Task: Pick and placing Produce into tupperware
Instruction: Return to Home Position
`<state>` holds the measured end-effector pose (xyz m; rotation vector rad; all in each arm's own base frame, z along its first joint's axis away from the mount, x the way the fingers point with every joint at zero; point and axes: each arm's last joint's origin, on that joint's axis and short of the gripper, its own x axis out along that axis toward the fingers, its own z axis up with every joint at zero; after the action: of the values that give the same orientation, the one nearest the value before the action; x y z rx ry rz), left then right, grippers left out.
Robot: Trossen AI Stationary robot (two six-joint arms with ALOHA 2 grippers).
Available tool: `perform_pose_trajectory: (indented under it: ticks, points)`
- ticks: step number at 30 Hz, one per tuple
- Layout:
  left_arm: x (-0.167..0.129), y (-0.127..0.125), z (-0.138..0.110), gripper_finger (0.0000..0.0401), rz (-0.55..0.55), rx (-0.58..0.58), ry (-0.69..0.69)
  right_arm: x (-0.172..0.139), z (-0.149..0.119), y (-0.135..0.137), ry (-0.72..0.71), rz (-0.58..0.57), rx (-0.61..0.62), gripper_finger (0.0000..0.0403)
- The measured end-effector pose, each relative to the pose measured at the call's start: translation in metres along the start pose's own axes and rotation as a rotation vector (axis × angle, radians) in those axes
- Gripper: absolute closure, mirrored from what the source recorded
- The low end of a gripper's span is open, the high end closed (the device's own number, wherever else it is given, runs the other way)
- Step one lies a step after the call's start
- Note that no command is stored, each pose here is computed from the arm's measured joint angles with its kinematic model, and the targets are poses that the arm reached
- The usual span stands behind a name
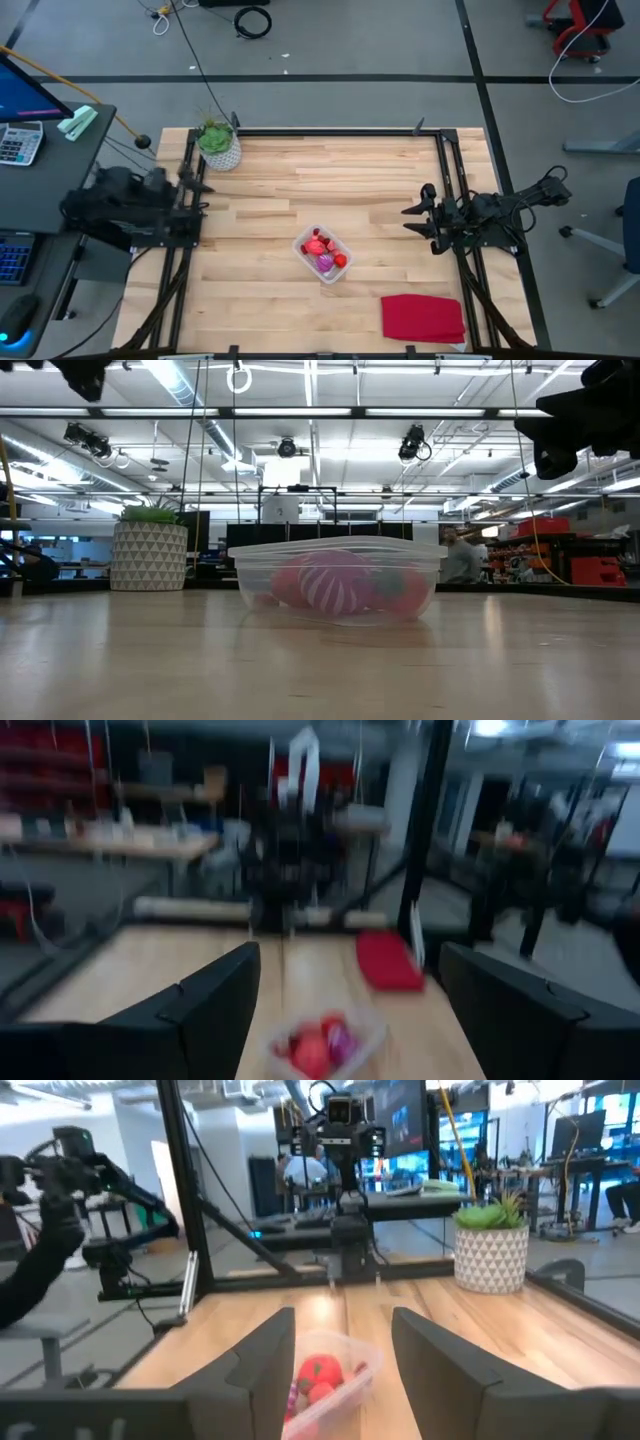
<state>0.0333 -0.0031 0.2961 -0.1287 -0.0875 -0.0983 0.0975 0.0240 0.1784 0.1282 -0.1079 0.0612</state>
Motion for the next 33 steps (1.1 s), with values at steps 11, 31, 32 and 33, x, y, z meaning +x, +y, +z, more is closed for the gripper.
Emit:
perform_pose_trajectory:
  ticks: [11,31,32,33]
  points:
    - [0.042,0.009,-0.076,0.0085,-0.006,-0.037,0.001,0.001,-0.003,0.000,0.031,-0.004,-0.009,0.0226]
    - [0.052,0.014,-0.119,0.0085,0.004,-0.103,0.053,0.001,-0.004,0.000,0.039,-0.005,-0.011,0.0226]
    - [0.053,0.015,-0.121,0.0085,0.003,-0.100,0.042,0.001,-0.004,0.000,0.039,-0.005,-0.011,0.0226]
    - [0.053,0.015,-0.122,0.0085,0.001,-0.098,0.034,0.001,-0.004,0.000,0.039,-0.005,-0.011,0.0226]
